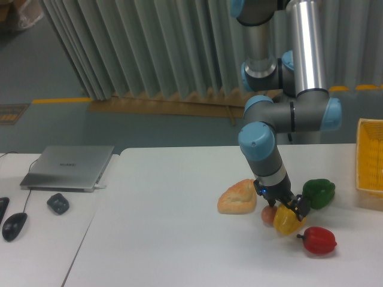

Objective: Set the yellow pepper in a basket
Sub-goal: 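Close the gripper on the yellow pepper and lift it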

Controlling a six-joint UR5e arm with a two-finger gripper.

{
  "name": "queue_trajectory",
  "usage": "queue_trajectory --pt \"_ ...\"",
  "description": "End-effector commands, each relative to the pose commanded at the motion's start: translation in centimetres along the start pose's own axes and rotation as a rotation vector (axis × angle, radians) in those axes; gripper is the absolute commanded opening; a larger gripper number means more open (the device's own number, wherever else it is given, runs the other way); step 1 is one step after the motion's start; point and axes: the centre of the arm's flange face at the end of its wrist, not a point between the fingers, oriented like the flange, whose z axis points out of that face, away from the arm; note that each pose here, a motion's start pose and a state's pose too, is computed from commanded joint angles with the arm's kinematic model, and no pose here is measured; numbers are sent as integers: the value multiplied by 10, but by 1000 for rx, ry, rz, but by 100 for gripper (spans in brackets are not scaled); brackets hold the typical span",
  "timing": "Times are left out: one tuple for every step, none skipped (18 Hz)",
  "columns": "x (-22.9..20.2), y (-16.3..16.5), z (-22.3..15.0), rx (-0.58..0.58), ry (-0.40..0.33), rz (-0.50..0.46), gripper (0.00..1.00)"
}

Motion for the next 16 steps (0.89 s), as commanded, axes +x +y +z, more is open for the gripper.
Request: queue_trajectory --pt "0 -1 1 -2 0 0 97" --pt "0 -1 2 -5 0 3 85" --pt "-1 -1 1 -2 0 2 77" --pt "-1 -1 0 -1 -1 2 70" --pt "-1 -1 0 -1 -1 2 66" --pt "-1 -1 0 -1 -1 3 66" --pt "-1 -1 -1 -1 -1 5 64" --pt "-1 -1 -1 -1 -1 5 64" --pt "-2 -1 -3 4 -1 4 64" --pt "-2 -1 -5 9 -1 4 63" --pt "-2 -1 -5 8 -1 6 63" --pt "-2 -1 -4 7 0 6 63" --pt "-2 0 -7 12 -1 5 63" --pt "-2 1 -11 20 -2 4 63" --pt "-3 5 -22 42 2 -1 62" --pt "-2 6 -28 61 12 2 62"
